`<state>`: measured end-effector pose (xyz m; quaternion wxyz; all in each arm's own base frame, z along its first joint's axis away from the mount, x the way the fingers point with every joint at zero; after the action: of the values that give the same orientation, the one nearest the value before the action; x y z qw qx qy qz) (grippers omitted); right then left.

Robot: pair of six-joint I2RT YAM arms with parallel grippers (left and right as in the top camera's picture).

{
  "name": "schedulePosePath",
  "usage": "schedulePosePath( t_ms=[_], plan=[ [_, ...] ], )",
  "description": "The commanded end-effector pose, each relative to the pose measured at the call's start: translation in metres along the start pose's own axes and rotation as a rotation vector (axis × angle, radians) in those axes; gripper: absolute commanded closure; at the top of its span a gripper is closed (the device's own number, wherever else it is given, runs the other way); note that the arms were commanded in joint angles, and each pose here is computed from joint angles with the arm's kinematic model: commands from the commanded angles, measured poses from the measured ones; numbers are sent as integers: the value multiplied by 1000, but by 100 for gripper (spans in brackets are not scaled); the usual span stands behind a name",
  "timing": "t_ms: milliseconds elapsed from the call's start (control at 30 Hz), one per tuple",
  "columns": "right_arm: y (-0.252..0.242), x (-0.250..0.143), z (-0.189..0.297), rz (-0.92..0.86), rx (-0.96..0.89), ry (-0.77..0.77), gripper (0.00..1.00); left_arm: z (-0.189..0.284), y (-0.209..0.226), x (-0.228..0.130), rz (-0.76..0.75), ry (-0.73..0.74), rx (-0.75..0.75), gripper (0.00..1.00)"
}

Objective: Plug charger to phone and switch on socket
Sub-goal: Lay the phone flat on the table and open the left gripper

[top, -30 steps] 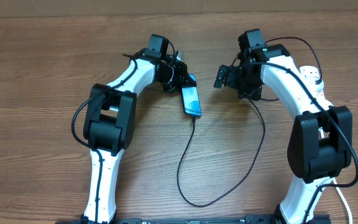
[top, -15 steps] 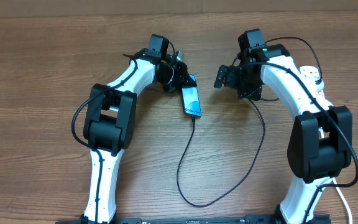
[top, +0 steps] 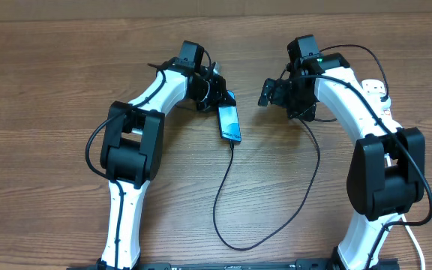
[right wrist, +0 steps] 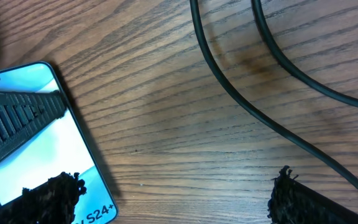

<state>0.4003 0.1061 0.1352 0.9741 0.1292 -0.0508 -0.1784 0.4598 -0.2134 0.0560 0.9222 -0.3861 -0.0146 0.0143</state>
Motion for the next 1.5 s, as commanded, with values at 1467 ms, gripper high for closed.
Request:
schedulePosePath(
  t_ms=[1467],
  plan=[
    [4, 1, 3, 14, 11, -7, 0, 11, 16, 13, -6, -121, 213, 75]
  ],
)
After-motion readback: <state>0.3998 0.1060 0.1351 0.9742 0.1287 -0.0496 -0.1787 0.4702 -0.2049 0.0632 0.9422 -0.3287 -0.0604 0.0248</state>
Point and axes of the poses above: each gripper's point midway between its finger pads, its own z axis back along the fingers, its own y axis along the line the jaws close on, x = y × z, the point moved 7 cm from there along z, back along the fingers, and after that the axes turned 6 degrees about -z, right-handed, at the moved point
